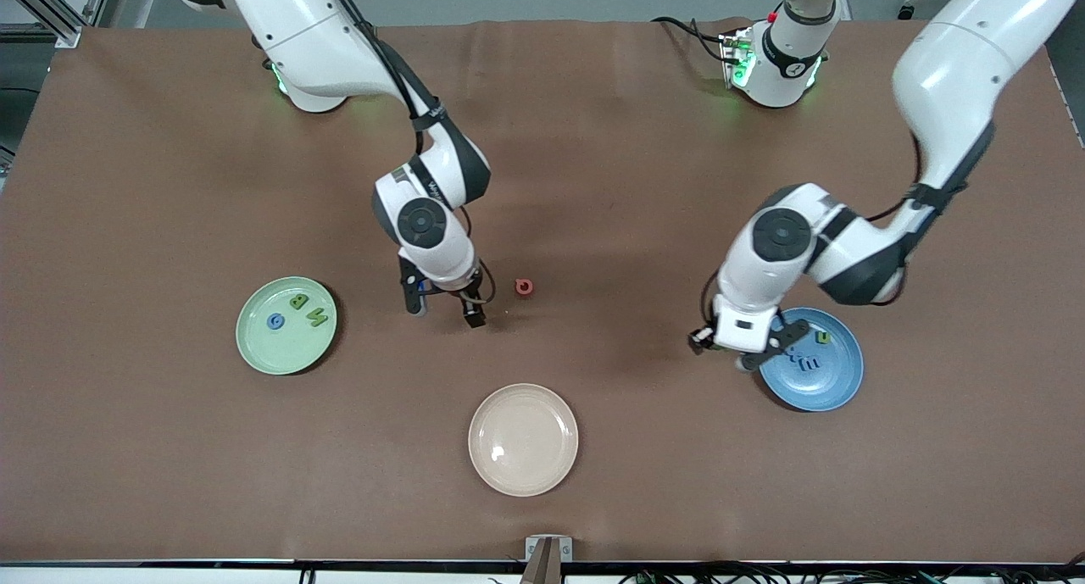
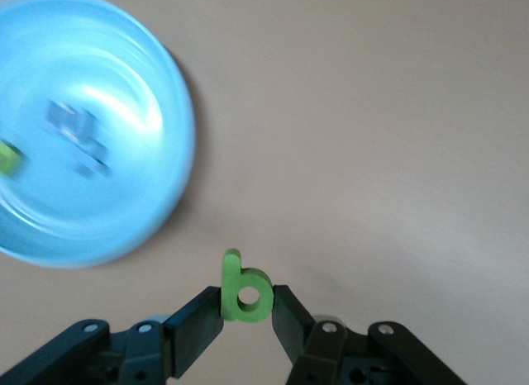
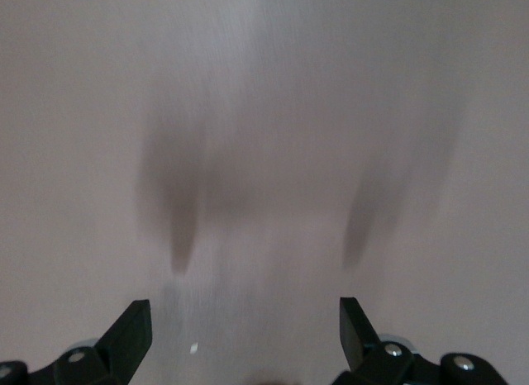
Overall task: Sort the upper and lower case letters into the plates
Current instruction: 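Carry the green b to the blue plate while the right gripper grasps a, then drop the pink a in the green plate while the left arm returns to rest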
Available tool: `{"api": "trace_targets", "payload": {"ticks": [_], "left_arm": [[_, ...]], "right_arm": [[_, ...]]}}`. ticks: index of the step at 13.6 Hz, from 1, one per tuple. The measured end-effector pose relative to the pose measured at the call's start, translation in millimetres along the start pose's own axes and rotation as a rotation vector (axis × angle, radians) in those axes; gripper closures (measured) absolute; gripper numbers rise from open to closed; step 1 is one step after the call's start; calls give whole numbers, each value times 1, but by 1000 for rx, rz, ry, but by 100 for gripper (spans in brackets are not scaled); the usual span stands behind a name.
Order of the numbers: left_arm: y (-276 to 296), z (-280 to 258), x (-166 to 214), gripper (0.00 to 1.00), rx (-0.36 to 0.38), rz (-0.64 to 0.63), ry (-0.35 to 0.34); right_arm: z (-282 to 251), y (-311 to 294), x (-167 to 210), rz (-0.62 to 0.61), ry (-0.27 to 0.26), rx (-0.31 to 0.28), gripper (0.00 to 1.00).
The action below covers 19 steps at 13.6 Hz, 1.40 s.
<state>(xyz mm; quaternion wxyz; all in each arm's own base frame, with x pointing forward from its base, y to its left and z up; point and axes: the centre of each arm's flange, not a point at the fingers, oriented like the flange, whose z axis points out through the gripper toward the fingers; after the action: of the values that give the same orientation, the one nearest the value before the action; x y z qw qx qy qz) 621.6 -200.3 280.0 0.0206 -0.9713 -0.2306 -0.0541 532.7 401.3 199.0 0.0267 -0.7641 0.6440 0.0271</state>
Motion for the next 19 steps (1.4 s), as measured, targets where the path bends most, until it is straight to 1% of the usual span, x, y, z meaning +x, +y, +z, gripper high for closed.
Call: {"api": "trace_targets", "payload": {"ticks": [3, 6, 10, 11, 12, 13, 14, 15, 16, 18, 19], "left_arm": [[-48, 13, 29, 66, 84, 118, -45], [-86, 24, 50, 66, 109, 206, -82], [-120, 40, 65, 66, 110, 208, -119], [-123, 43, 66, 66, 110, 203, -125], [-127, 46, 68, 66, 110, 197, -130], [-130, 48, 69, 62, 110, 190, -134], [-133, 48, 71, 61, 108, 184, -135], [-133, 46, 72, 55, 103, 179, -136], [-131, 41, 74, 44, 94, 176, -132], [-117, 18, 79, 24, 55, 179, -101], [-107, 1, 82, 13, 33, 183, -79]], "right_arm": [[9, 2, -30, 80, -2, 4, 0], [25, 12, -53, 114, 15, -1, 0], [30, 21, -68, 135, 19, -4, 0], [31, 23, -70, 134, 19, -4, 3], [31, 24, -72, 131, 19, -4, 3], [31, 25, -74, 129, 19, -5, 13], [30, 24, -74, 129, 18, 0, 24], [29, 24, -74, 129, 18, 0, 24], [29, 23, -74, 124, 21, 6, 30], [25, 19, -74, 110, 31, 19, 56], [23, 18, -73, 107, 35, 22, 65]]}}
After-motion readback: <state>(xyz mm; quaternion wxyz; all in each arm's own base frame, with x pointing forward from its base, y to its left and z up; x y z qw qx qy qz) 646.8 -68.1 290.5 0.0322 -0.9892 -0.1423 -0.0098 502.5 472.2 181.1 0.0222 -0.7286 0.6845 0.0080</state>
